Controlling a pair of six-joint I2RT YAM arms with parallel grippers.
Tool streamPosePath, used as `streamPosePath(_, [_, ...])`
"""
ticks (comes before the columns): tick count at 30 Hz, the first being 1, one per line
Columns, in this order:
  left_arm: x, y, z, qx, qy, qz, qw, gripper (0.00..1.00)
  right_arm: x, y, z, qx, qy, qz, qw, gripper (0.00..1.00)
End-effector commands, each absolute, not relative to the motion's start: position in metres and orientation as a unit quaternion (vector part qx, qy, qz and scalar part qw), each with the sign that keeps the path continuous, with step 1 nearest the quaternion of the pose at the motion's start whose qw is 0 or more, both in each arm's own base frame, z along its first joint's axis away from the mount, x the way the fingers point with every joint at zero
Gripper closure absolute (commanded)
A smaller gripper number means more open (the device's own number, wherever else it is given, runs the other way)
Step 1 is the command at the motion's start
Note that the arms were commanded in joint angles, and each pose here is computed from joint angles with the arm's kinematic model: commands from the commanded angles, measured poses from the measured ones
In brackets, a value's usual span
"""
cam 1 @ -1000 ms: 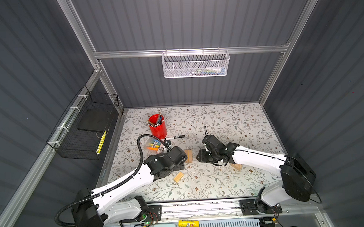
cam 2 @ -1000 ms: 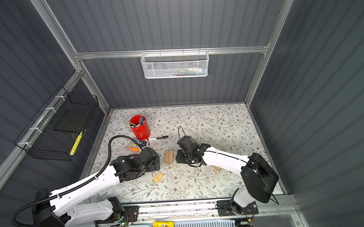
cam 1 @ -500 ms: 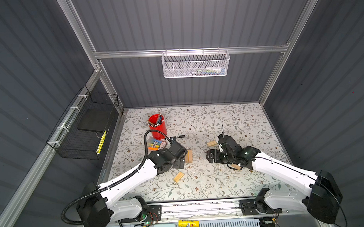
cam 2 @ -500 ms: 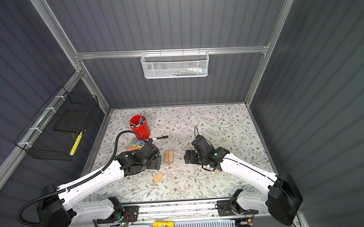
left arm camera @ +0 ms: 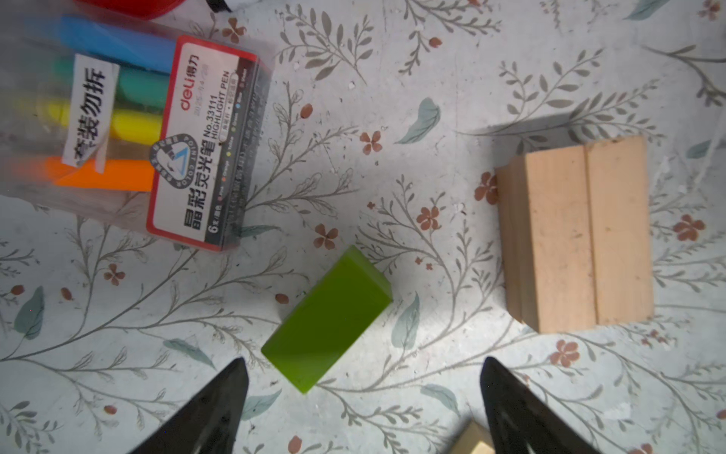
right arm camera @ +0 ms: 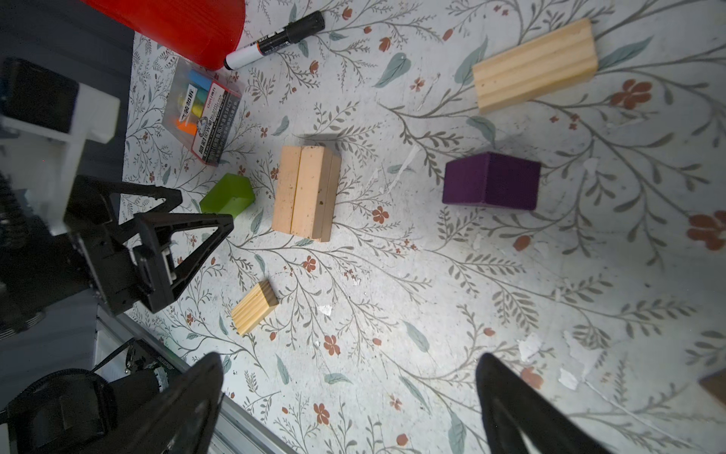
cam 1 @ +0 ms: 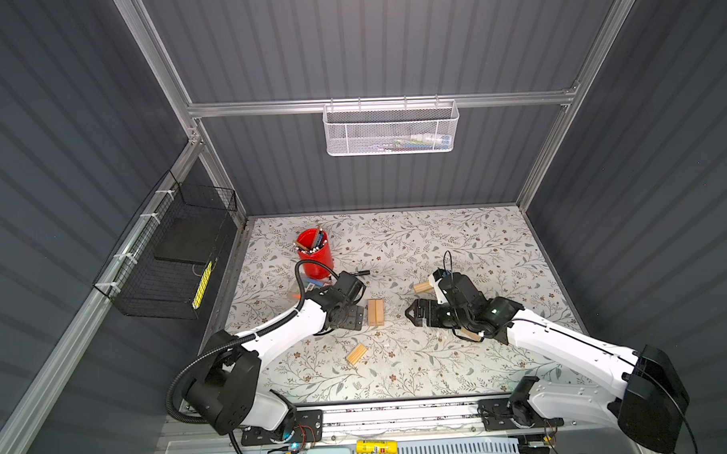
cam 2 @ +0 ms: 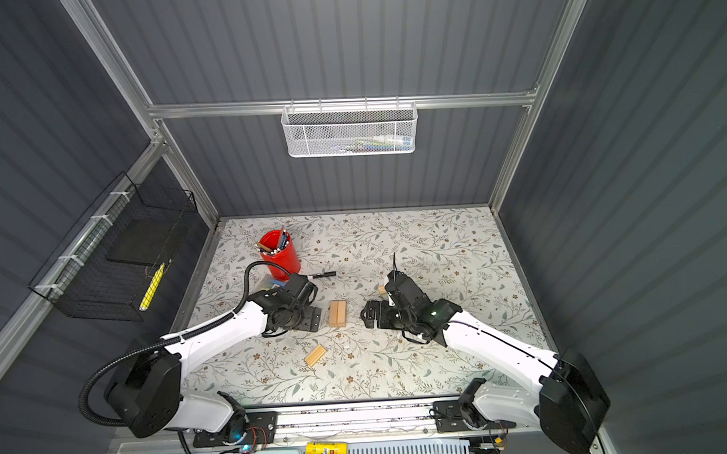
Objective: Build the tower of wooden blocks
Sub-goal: 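Lift the right gripper away while left gripper moves to the green block, then grasp the green block upright with the left gripper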
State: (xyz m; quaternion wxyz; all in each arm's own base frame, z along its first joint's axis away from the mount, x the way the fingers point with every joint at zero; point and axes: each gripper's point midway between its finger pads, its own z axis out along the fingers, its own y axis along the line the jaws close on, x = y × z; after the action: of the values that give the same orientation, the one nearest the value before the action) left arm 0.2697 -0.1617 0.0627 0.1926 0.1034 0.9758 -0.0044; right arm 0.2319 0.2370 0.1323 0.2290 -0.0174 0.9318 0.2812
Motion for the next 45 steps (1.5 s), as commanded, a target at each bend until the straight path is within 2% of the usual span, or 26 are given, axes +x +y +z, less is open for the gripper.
streamPosePath(1, [0.272,-0.165,0.051,0.100,0.979,-0.030,0.174,0.13,0.231,0.235,0.132,-0.014,0.931,0.284,0.230,0.01])
streamPosePath(7, [0.262,-0.176,0.036,0.092,0.985,-0.069,0.125,0.19,0.229,0.232,0.133,-0.012,0.929,0.284,0.235,0.01])
streamPosePath(10, [0.252,-0.184,0.032,0.086,0.987,-0.096,0.099,0.25,0.229,0.230,0.132,-0.012,0.930,0.283,0.235,0.01])
streamPosePath(12, [0.246,-0.177,0.029,0.074,0.990,-0.084,0.085,0.31,0.230,0.230,0.132,-0.012,0.930,0.283,0.235,0.01])
streamPosePath(19, [0.248,-0.153,0.024,0.034,0.995,-0.019,0.094,0.45,0.233,0.234,0.134,-0.013,0.927,0.289,0.236,0.01])
streamPosePath(27, [0.259,-0.157,0.016,-0.002,0.995,-0.016,0.100,0.57,0.234,0.236,0.132,-0.013,0.928,0.288,0.234,0.01])
streamPosePath(38, [0.257,-0.156,0.013,-0.025,0.994,-0.021,0.100,0.68,0.234,0.238,0.128,-0.015,0.929,0.292,0.228,0.01])
streamPosePath(45, [0.254,-0.159,0.017,-0.015,0.994,-0.030,0.104,0.82,0.237,0.241,0.128,-0.017,0.928,0.295,0.226,0.01])
